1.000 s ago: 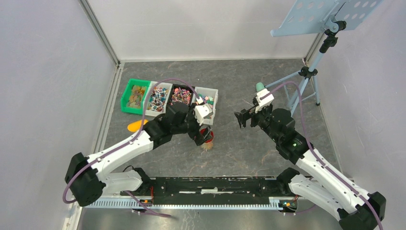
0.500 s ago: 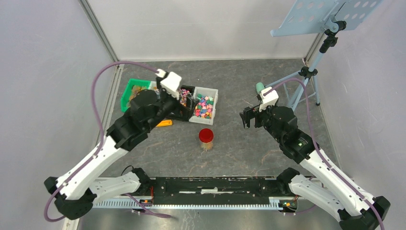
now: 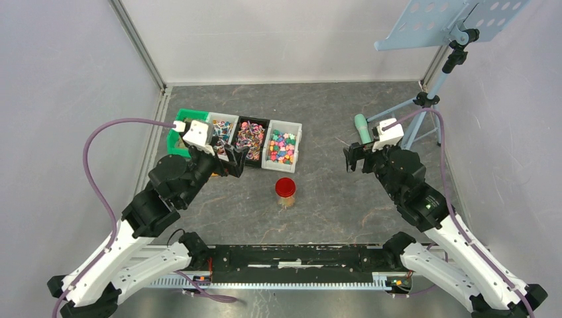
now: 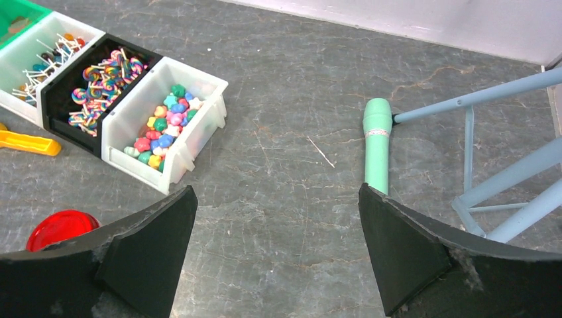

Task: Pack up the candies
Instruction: Reset both arms

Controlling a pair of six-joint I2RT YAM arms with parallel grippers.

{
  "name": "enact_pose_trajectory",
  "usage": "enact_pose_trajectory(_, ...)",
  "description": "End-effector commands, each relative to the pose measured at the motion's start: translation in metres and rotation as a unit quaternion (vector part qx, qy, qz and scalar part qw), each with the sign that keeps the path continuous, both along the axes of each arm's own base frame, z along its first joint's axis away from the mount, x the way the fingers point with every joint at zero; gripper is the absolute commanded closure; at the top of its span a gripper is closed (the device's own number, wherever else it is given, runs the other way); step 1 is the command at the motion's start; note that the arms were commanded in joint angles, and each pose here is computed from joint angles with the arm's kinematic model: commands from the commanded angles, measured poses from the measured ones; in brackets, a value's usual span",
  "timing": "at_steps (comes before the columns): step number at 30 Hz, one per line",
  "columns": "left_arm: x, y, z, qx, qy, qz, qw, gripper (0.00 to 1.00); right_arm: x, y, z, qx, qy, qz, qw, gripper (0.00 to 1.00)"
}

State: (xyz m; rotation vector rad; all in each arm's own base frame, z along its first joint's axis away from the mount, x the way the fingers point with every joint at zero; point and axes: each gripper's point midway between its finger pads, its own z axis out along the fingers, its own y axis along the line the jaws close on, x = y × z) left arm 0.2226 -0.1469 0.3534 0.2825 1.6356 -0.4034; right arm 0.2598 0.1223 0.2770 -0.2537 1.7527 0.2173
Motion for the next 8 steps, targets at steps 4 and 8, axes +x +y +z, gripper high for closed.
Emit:
enact_pose_trajectory(4,-0.0004,0.0072,0.0043,-0.039,-0.005,0.021,0.999,0.0,-0.0014,-0.0032,0.0183,0.047,-0.028,-0.015,0.998,0.02)
enact_pose_trajectory(8,-0.002,0.0072,0.0064,-0.039,-0.004,0.018,0.999,0.0,-0.0026,-0.0017,0.0173,0.057,-0.027,-0.013,0.998,0.02)
